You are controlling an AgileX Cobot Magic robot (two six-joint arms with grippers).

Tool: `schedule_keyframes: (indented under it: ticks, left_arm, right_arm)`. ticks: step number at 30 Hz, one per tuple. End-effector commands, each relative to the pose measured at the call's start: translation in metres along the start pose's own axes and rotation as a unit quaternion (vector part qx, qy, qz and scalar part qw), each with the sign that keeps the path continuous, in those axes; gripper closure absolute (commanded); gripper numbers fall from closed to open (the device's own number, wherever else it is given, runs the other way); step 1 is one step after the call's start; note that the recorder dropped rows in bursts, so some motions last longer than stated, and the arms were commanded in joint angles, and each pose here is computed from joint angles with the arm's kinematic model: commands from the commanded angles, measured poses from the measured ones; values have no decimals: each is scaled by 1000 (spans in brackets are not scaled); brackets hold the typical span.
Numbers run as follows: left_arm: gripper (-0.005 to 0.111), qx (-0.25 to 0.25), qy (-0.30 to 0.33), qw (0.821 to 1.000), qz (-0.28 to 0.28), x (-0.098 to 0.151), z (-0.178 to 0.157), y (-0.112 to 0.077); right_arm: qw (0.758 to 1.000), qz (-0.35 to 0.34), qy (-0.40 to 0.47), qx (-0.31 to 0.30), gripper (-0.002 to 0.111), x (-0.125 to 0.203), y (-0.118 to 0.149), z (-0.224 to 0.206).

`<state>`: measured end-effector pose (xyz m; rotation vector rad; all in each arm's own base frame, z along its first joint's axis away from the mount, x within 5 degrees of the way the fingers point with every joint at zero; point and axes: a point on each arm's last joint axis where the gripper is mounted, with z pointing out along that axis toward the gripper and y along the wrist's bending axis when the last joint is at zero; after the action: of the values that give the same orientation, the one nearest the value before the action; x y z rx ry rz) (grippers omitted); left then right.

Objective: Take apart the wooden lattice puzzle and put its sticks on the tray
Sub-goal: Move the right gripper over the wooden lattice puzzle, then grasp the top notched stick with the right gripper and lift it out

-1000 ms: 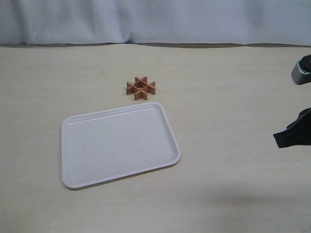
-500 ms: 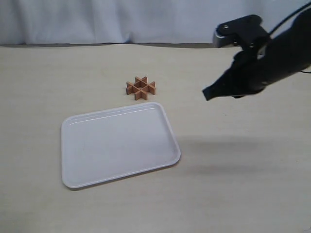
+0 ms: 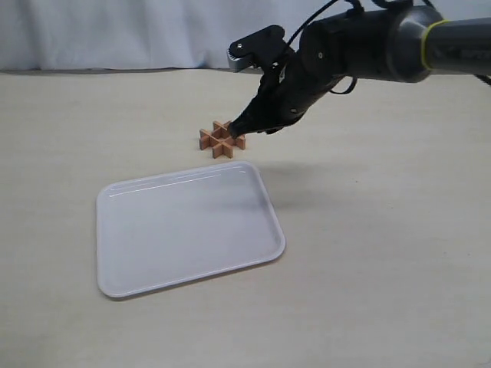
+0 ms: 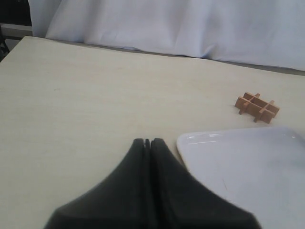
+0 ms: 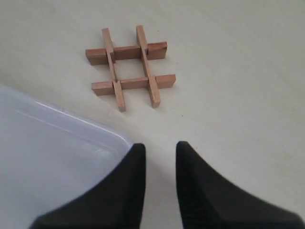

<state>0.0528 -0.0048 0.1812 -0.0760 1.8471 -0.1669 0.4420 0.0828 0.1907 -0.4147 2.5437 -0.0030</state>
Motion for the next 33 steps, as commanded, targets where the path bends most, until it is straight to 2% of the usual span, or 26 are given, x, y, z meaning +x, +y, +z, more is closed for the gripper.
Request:
schedule_keyframes:
  ticks: [1,14,33]
  left_arm:
    - [107,1,-4,1000,-5,0,0,0]
    - [107,1,-4,1000,-4,0,0,0]
    - [107,1,-4,1000,-4,0,0,0]
  right_arm:
    - [999,-27,40,-1,70,-7,-3,22]
    - [997,-61,52,-8,69,-12,-1,65]
    - [996,-86,26,-5,69,-10,0,88]
